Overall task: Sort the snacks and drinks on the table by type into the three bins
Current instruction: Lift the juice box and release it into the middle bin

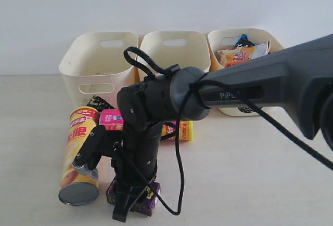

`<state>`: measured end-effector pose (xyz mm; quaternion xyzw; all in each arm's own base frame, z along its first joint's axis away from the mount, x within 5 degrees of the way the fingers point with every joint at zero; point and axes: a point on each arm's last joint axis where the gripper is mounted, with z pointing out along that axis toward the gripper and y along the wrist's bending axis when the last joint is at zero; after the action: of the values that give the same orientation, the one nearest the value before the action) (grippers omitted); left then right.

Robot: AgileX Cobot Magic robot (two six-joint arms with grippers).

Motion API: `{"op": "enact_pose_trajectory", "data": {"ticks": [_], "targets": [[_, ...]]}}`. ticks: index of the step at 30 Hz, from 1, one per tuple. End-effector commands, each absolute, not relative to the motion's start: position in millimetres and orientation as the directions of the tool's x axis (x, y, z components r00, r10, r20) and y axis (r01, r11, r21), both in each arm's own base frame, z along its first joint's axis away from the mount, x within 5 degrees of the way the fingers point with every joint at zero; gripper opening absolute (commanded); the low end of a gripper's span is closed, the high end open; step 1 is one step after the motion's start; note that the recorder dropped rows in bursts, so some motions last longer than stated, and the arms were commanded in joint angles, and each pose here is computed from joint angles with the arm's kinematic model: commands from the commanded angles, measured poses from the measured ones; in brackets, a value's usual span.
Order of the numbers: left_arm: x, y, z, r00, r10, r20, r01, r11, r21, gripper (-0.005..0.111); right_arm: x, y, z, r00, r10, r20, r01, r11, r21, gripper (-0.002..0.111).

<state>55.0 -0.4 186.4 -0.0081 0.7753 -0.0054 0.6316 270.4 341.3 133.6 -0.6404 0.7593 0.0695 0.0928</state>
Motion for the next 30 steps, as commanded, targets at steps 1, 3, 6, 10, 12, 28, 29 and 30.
{"op": "enact_pose_trajectory", "data": {"ticks": [1,3,6,10,12,28,29,30], "targets": [[55,0,188,-0.189,-0.035,-0.981,-0.011,0.999,-0.033,0.004,270,339,135,-0.172,-0.963,-0.209,-0.983,0.180,-0.022,0.000],[55,0,188,-0.189,-0.035,-0.981,-0.011,0.999,-0.033,0.004,271,337,135,-0.184,-0.965,-0.189,-0.980,0.195,-0.041,0.000],[55,0,188,-0.189,-0.035,-0.981,-0.011,0.999,-0.033,0.004,273,333,141,-0.192,-0.968,-0.158,-0.977,0.205,-0.064,0.000],[55,0,188,-0.189,-0.035,-0.981,-0.011,0.999,-0.033,0.004,270,330,161,-0.192,-0.965,-0.176,-0.975,0.208,-0.075,0.000],[55,0,188,-0.189,-0.035,-0.981,-0.011,0.999,-0.033,0.004,269,329,174,-0.189,-0.961,-0.201,-0.974,0.209,-0.088,0.000],[55,0,188,-0.189,-0.035,-0.981,-0.011,0.999,-0.033,0.004,296,282,283,-0.227,-0.838,-0.496,-0.884,0.391,-0.257,0.000],[55,0,188,-0.189,-0.035,-0.981,-0.011,0.999,-0.033,0.004,302,278,286,-0.238,-0.821,-0.519,-0.870,0.418,-0.263,0.000],[55,0,188,-0.189,-0.035,-0.981,-0.011,0.999,-0.033,0.004,307,272,290,-0.243,-0.806,-0.540,-0.856,0.440,-0.271,0.000]]}}
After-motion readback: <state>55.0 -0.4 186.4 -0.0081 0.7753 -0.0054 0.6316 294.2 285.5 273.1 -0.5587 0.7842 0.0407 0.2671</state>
